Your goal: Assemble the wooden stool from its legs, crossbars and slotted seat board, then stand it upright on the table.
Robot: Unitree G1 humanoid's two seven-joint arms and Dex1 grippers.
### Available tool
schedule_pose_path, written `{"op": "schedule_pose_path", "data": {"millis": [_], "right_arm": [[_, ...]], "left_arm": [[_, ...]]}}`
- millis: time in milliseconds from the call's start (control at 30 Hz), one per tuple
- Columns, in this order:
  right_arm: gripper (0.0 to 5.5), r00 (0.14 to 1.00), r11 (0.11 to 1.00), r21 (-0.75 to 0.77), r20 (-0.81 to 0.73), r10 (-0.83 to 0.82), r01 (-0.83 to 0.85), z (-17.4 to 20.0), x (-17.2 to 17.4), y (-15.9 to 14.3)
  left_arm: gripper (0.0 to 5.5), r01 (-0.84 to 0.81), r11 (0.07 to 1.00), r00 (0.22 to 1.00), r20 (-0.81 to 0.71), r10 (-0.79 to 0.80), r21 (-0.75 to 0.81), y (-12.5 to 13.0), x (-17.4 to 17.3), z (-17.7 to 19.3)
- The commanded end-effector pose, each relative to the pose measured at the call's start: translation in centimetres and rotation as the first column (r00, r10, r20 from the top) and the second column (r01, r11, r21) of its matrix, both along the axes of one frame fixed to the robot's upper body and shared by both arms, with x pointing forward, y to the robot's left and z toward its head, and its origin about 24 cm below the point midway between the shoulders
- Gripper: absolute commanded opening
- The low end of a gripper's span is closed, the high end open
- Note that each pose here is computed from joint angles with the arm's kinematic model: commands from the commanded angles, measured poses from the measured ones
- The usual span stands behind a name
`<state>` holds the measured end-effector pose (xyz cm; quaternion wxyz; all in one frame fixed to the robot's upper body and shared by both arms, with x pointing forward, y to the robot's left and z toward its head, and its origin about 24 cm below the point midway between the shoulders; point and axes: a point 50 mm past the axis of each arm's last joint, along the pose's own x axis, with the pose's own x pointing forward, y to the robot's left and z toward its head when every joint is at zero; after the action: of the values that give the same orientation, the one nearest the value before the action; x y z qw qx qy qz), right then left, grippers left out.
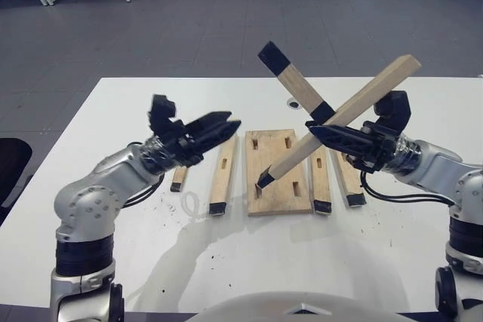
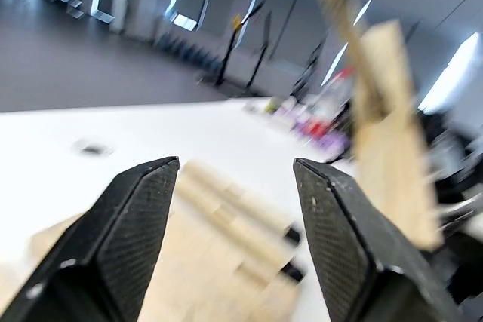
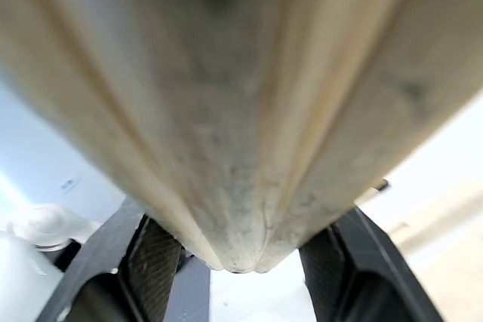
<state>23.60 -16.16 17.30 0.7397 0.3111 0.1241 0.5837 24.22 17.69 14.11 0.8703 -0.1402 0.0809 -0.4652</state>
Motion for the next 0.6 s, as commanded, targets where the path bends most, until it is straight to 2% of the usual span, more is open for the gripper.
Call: {"op": "schedule_pose_path", "data": {"millis": [33, 200, 300, 433, 500, 600], "right_arm": [[2.06, 0.983, 0.980, -0.076, 0.035, -0.180, 0.182, -0.7, 0.8, -2.4], [2.06, 0.969, 0.963, -0.107, 0.050, -0.243, 0.247, -1.4, 1.4, -2.6], [2.06, 0.965, 0.960, -0.109, 0.060, -0.254, 0.259, -1.5, 1.5, -2.5], [2.06, 0.967, 0.962, -0.109, 0.069, -0.244, 0.251, -1.4, 1.4, -2.2], [2.06, 0.964, 0.957, -0.126, 0.091, -0.250, 0.260, -1.4, 1.6, -2.1], [2.06, 0.950, 0.939, -0.185, 0.168, -0.262, 0.291, -1.5, 2.4, -2.1]], "left_arm": [[2.82, -0.007, 0.869, 0.994, 0.097, -0.048, 0.495, -2.8, -0.7, -5.6], [2.82, 0.039, 0.723, 0.977, 0.125, -0.171, 0.689, -4.6, -1.4, -8.3], [2.82, 0.027, 0.631, 0.967, 0.139, -0.213, 0.776, -4.4, -1.6, -9.0], [2.82, 0.018, 0.558, 0.963, 0.136, -0.233, 0.830, -3.8, -1.8, -9.4], [2.82, 0.081, 0.485, 0.958, 0.067, -0.280, 0.871, -3.3, -2.4, -10.0], [2.82, 0.227, 0.329, 0.924, -0.096, -0.369, 0.917, -1.5, -3.9, -11.0]]}}
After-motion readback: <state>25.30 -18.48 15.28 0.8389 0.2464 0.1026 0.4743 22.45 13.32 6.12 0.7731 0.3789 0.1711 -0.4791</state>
